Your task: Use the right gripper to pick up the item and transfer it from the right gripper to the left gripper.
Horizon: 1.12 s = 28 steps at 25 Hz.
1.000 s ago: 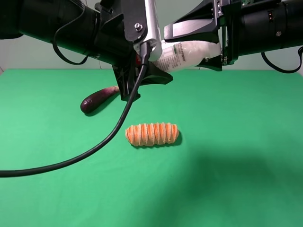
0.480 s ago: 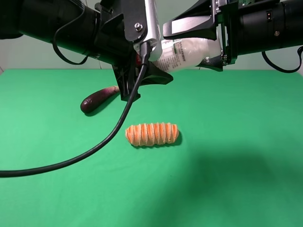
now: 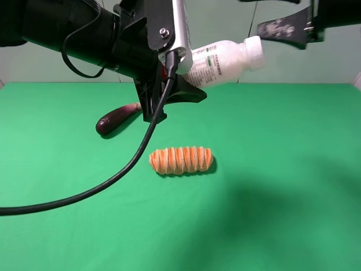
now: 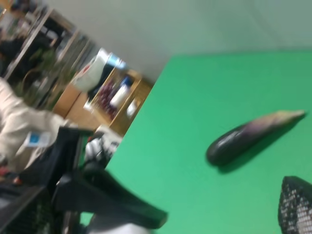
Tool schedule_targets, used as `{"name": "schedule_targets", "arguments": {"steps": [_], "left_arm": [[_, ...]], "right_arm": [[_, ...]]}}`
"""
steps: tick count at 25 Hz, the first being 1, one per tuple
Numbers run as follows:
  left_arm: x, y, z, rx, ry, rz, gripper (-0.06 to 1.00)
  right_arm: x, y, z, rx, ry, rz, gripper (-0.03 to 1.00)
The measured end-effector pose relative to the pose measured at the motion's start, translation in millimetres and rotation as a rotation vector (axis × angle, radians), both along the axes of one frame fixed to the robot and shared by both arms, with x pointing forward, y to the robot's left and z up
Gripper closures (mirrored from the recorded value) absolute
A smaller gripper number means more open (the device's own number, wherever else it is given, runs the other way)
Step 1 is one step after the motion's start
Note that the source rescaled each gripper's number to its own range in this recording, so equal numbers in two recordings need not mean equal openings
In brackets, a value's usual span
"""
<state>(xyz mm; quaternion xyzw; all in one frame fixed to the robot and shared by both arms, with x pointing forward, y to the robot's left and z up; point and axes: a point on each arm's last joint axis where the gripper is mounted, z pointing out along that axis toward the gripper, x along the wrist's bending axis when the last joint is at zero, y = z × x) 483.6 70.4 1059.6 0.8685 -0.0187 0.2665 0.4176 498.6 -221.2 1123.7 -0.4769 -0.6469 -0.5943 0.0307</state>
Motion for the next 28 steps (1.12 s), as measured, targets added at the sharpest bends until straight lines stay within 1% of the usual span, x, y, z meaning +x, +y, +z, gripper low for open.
{"name": "schedule_targets", "arguments": {"steps": [3, 4, 6, 9, 10, 13, 16, 22, 24, 28], "left_arm": [[0.0, 0.0, 0.0, 0.000, 0.000, 0.000, 0.92], [0.0, 0.0, 0.0, 0.000, 0.000, 0.000, 0.92], [0.0, 0.0, 0.0, 0.000, 0.000, 0.000, 0.92], [0.0, 0.0, 0.0, -0.004, 0.006, 0.004, 0.92], [0.0, 0.0, 0.0, -0.006, 0.011, 0.007, 0.92], [0.0, 0.0, 0.0, -0.011, 0.019, 0.013, 0.92], [0.0, 0.0, 0.0, -0.011, 0.019, 0.013, 0.92], [-1.1, -0.4, -0.4, -0.023, 0.049, 0.018, 0.92], [-1.2, -0.4, -0.4, -0.024, 0.051, 0.018, 0.92], [-1.2, -0.4, -0.4, -0.025, 0.052, 0.019, 0.92]], "right_arm": [[-6.9, -10.3, 4.1, -0.106, -0.030, -0.061, -0.03], [-11.2, -13.6, 5.7, -0.160, -0.042, -0.083, -0.03], [-20.7, -22.0, 10.5, -0.282, -0.077, -0.149, -0.03], [-41.4, -34.3, 24.1, -0.402, -0.120, -0.266, -0.03], [-50.6, -38.0, 30.2, -0.429, -0.137, -0.307, -0.03], [-81.5, -46.4, 43.4, -0.474, -0.187, -0.402, -0.03], [-114.8, -52.3, 45.7, -0.488, -0.224, -0.476, -0.03], [-181.4, -56.8, 29.3, -0.442, -0.302, -0.565, -0.03], [-198.3, -58.2, 22.1, -0.454, -0.315, -0.576, -0.03], [-225.4, -62.3, 10.5, -0.503, -0.297, -0.600, -0.03]]}}
